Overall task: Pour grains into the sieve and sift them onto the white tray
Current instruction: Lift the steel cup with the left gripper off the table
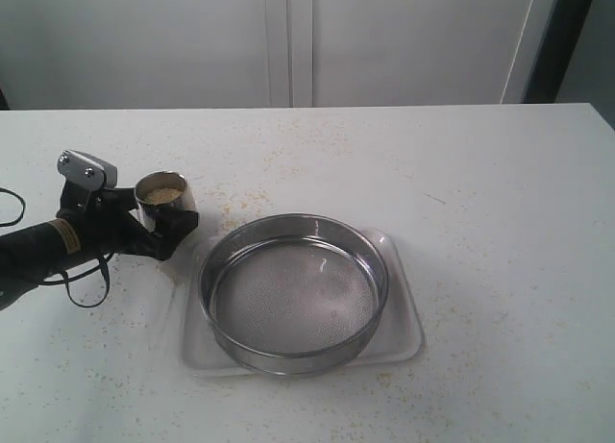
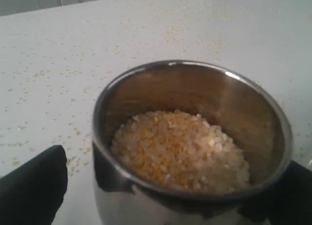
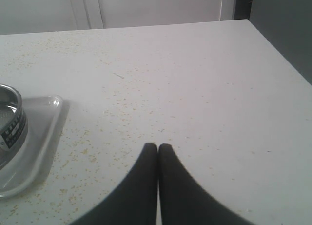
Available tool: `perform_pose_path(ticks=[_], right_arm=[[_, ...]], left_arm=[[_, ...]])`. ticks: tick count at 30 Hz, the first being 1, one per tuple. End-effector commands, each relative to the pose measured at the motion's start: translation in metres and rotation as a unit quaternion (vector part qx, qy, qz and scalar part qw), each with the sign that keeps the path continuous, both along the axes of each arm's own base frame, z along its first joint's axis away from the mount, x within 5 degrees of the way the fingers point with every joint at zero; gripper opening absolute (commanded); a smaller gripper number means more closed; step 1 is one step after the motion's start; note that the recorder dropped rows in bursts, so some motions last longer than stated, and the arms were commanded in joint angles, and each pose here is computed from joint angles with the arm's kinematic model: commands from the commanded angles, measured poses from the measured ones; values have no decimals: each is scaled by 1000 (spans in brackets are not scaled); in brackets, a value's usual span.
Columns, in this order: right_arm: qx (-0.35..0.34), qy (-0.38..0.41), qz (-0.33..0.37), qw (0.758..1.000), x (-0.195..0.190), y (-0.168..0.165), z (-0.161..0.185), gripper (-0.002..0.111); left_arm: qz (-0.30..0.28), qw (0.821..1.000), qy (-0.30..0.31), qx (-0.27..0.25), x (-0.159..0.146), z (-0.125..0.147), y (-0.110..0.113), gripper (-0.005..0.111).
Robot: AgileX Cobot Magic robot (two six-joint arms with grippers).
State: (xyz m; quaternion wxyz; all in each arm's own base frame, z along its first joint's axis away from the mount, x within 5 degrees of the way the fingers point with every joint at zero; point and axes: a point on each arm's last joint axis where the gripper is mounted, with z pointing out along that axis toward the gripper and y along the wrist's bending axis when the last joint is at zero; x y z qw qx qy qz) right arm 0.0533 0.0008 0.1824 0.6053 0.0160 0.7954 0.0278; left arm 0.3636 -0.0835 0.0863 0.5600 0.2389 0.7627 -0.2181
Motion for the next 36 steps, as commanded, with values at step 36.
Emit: perform_pose_path(ticks=[36], right_arm=[[14, -6, -6, 1000, 0, 0, 0, 0]], left_arm=[[6, 1000, -17, -12, 18, -13, -4, 100]])
